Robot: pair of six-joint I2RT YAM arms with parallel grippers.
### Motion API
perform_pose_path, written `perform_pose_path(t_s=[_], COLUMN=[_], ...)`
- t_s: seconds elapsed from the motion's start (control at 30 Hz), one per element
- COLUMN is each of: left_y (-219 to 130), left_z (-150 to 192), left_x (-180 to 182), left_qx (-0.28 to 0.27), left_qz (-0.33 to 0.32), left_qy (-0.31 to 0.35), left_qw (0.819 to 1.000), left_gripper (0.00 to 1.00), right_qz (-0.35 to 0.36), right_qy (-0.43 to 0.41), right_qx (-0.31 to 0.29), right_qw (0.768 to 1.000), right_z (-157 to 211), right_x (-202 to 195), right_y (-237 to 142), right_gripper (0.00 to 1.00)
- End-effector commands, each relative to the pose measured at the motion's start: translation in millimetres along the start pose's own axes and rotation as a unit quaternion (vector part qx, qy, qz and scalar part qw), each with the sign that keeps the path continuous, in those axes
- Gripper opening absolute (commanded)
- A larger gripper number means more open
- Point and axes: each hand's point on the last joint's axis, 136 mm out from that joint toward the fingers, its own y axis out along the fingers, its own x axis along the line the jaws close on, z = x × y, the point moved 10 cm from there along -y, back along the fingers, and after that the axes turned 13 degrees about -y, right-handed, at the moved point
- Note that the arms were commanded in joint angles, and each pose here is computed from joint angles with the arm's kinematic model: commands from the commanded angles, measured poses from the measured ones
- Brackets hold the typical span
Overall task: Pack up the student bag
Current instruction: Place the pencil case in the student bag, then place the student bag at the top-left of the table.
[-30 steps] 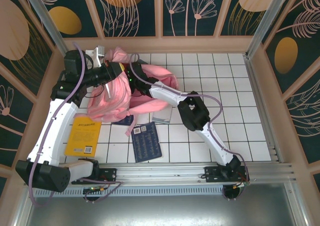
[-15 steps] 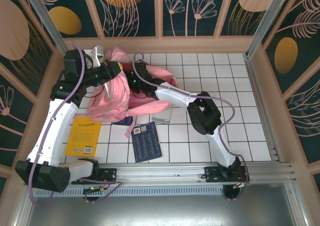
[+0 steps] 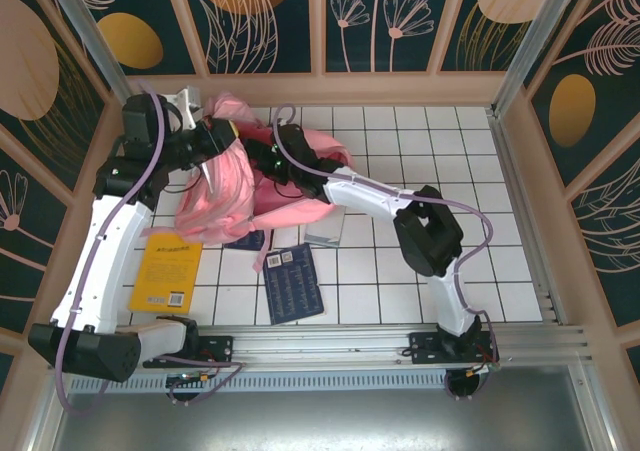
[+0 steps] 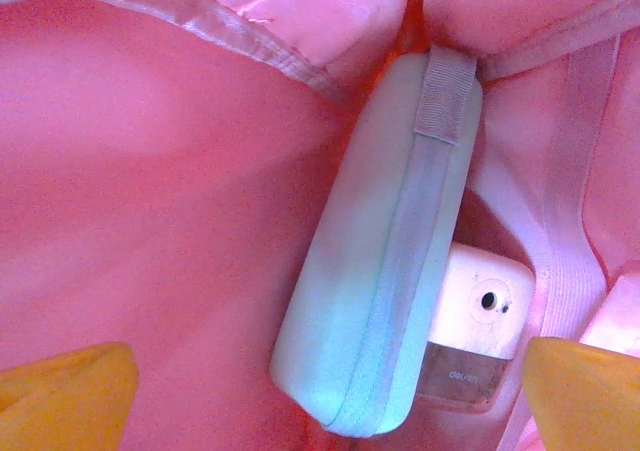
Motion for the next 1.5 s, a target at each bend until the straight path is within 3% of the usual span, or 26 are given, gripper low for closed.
perform_pose_path(t_s=[0.0, 0.33, 0.63, 1.07, 1.23, 1.47], left_y=[-29, -44, -34, -12, 9, 60], left_z=[-22, -60, -99, -171, -194, -222], left_x=[-41, -40, -21, 21, 24, 71], left_qx=[-0.091, -0.232, -0.267, -0.318, -0.317, -0.305], left_qz=[0.052, -0.025, -0.035, -0.079, -0.08, -0.179], left_qy=[0.076, 0.059, 0.022, -0.016, 0.005, 0.025], left_qw=[0.992, 0.971, 0.963, 0.945, 0.945, 0.935], left_gripper=[0.0, 0.0, 0.0, 0.0, 0.0, 0.01], right_qz=[-0.034, -0.053, -0.086, -0.054, -0.03, 0.028], right_qy=[-0.032, -0.072, -0.089, -0.075, -0.064, -0.055], right_qx=[-0.054, -0.125, -0.17, -0.183, -0.171, -0.15], right_qw=[0.997, 0.988, 0.978, 0.979, 0.983, 0.987], right_z=[-25, -83, -114, -105, -91, -72], right_x=[25, 46, 41, -2, -25, -55], right_y=[-35, -105, -164, -205, -212, -227], right_gripper=[0.99, 0.96, 0.96, 0.95, 0.95, 0.95])
